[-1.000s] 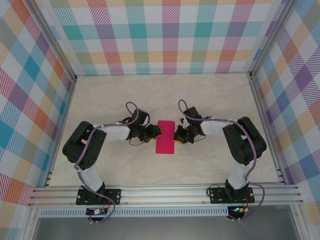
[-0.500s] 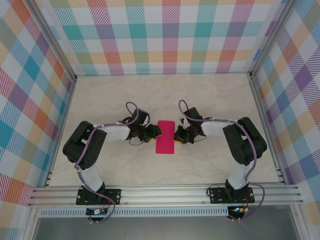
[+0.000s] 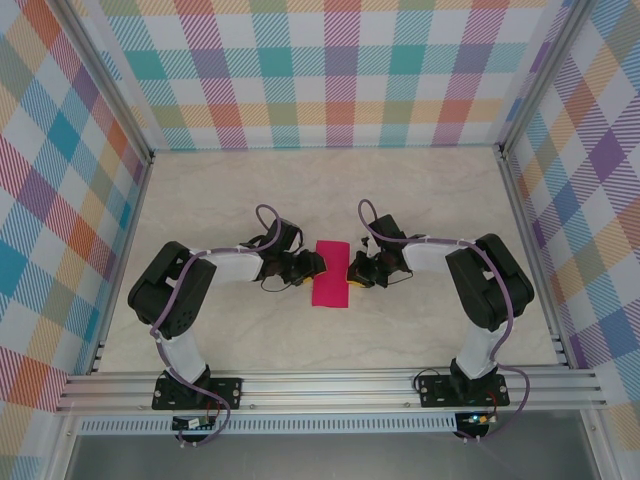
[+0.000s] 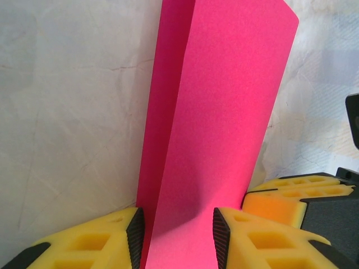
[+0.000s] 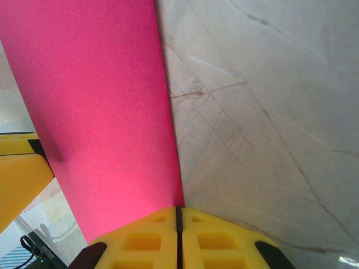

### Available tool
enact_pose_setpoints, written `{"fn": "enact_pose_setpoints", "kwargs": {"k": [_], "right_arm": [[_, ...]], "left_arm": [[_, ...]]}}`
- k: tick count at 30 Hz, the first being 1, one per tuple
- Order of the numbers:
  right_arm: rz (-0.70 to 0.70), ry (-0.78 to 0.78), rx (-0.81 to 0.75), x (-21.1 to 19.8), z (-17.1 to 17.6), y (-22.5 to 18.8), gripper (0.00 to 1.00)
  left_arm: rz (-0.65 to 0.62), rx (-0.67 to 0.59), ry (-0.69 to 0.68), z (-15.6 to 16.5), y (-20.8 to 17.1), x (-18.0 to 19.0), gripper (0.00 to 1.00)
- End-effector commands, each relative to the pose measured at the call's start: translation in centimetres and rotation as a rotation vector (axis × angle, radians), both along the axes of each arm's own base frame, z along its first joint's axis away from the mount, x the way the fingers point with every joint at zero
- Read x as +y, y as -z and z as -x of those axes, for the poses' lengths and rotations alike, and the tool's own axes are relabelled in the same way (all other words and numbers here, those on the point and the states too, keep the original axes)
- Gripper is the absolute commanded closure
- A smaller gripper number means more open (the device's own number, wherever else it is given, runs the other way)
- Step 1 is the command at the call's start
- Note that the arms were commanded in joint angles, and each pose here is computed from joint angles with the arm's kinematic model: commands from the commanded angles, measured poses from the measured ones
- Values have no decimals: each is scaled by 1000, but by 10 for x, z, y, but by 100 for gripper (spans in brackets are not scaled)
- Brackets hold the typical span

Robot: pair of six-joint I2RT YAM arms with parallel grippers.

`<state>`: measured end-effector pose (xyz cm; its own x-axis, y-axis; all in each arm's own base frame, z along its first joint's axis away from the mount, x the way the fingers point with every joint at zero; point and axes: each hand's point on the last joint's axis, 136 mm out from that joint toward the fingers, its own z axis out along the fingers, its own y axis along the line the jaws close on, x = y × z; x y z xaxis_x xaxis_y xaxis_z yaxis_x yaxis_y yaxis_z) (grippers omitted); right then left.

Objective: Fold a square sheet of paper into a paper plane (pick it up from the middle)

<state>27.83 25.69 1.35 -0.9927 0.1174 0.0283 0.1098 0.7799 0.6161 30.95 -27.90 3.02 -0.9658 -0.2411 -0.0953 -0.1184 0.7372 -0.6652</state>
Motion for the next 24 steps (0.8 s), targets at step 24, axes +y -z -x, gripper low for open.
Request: {"fn": "enact_pose_setpoints", "kwargs": {"k": [24], "right_arm": [[133, 29, 118, -27, 25, 42, 88]], "left_arm": [[55, -68, 59, -3, -31, -19, 64]]}}
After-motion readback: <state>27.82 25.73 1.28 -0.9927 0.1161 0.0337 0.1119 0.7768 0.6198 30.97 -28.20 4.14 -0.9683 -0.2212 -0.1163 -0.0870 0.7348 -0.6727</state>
